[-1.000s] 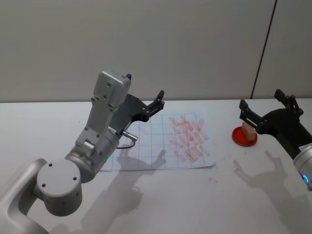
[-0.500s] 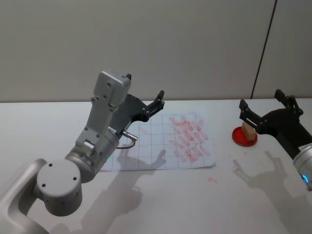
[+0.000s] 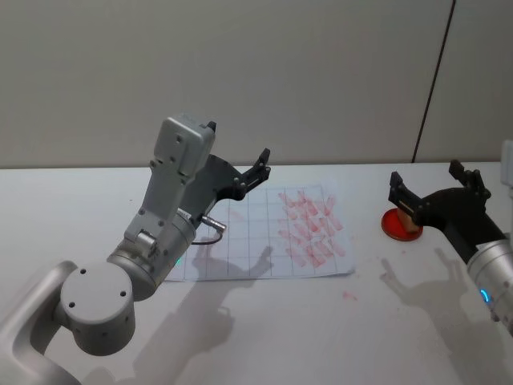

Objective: Use the one hand to pick up the stamp and affix it onto the A4 paper.

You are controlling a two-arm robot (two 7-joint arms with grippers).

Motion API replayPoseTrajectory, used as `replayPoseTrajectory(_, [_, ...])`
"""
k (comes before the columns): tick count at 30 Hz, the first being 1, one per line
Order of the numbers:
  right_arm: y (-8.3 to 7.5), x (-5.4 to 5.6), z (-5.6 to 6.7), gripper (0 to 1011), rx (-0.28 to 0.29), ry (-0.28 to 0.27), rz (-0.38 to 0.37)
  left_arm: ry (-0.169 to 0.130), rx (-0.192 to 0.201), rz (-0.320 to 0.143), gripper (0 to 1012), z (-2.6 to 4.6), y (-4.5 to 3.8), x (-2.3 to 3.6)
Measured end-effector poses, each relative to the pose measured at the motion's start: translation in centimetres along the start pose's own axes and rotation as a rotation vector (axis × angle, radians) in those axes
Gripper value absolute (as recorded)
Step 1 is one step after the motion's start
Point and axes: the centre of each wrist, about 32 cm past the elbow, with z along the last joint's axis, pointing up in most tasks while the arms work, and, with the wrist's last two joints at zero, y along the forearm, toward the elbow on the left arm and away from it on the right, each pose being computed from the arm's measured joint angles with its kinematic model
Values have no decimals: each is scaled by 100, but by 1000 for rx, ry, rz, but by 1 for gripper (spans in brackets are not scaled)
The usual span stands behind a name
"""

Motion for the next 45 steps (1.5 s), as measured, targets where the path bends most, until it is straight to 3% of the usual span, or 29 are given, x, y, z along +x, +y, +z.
replayPoseTrajectory(8, [121,-66,-11,1001,-74,10,-61,0,0,0,1001,0,0,0])
replayPoseTrajectory(19, [283,-61,-45,1001,-147,21,-100,0,0,0,1001,0,0,0])
replayPoseTrajectory(27, [394,-15,-102,1001,-216,32,-124,0,0,0,1002,0,0,0])
replayPoseTrajectory(45, [617,103,-235,1001,-287,31,-127,0,0,0,1001,0,0,0])
